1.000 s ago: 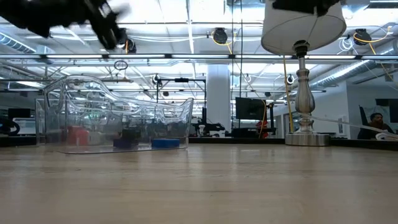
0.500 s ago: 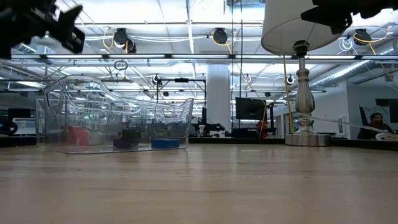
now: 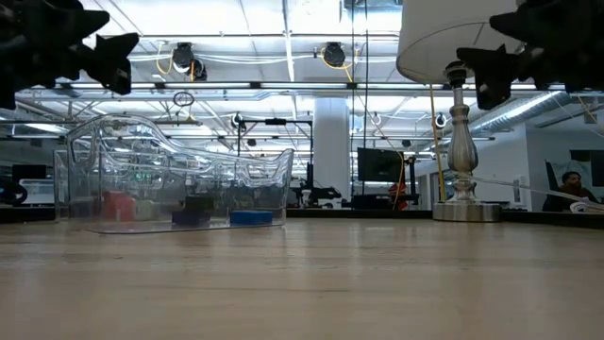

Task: Pick & Place Office items
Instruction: Return to Home Position

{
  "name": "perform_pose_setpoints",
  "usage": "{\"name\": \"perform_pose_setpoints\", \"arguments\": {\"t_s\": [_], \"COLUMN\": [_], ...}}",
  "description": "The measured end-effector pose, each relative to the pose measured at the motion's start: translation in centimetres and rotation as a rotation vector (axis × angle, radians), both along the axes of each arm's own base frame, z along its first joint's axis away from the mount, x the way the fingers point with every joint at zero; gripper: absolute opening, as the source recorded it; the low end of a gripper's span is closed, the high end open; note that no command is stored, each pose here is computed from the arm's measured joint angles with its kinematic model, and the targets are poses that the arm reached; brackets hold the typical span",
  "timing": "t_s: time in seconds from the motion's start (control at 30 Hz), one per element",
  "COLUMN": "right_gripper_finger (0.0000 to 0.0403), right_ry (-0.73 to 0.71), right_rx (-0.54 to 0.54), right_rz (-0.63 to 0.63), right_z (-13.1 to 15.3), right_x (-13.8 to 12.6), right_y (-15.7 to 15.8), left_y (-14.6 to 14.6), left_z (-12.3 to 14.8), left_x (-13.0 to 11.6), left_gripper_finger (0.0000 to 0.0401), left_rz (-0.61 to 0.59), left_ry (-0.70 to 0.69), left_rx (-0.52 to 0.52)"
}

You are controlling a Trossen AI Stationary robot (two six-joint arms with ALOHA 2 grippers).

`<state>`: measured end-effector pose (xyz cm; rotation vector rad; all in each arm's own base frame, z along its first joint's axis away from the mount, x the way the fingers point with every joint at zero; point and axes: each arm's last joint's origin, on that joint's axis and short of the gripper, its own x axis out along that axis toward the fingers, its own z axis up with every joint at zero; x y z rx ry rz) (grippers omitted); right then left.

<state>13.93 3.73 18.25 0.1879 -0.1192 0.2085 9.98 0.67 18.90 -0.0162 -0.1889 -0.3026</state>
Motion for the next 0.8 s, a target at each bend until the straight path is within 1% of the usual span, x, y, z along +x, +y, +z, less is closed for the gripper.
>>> {"name": "perform_pose_setpoints", "arguments": {"t_s": [0.17,0.3,0.4,0.5,0.57,0.63,0.7,0.8], "right_gripper_finger": [0.0219,0.0219,0.0219,0.0219,0.0219,0.0219,0.0219,0.0219], "right_ry": [-0.115,-0.121,-0.061,0.007,0.026,0.039,0.059,0.108], "right_rx": [0.009,0.004,-0.009,-0.03,-0.061,-0.102,-0.137,-0.16], "right_rz": [0.026,0.034,-0.028,-0.147,-0.219,-0.249,-0.251,-0.248], "right_z": [0.9,1.2,0.7,0.0,-0.2,-0.4,-0.6,-1.1], "right_x": [-0.6,-1.4,-2.0,-2.6,-2.9,-3.2,-3.3,-3.4], "right_y": [-1.5,-2.2,-2.7,-3.2,-3.5,-3.5,-3.6,-3.6], "left_y": [0.1,0.3,0.3,0.3,0.3,0.3,0.3,0.3], "left_z": [-0.2,-0.4,-0.5,-0.6,-0.7,-0.8,-0.8,-0.8], "left_x": [0.1,0.2,0.2,0.2,0.2,0.2,0.2,0.2], "left_gripper_finger": [0.0196,0.0196,0.0196,0.0196,0.0196,0.0196,0.0196,0.0196], "left_rz": [0.051,0.104,0.119,0.121,0.121,0.12,0.119,0.119], "left_ry": [0.011,0.033,0.036,0.05,0.056,0.068,0.068,0.068], "left_rx": [0.016,0.009,0.021,0.032,0.033,0.023,0.019,0.022]}}
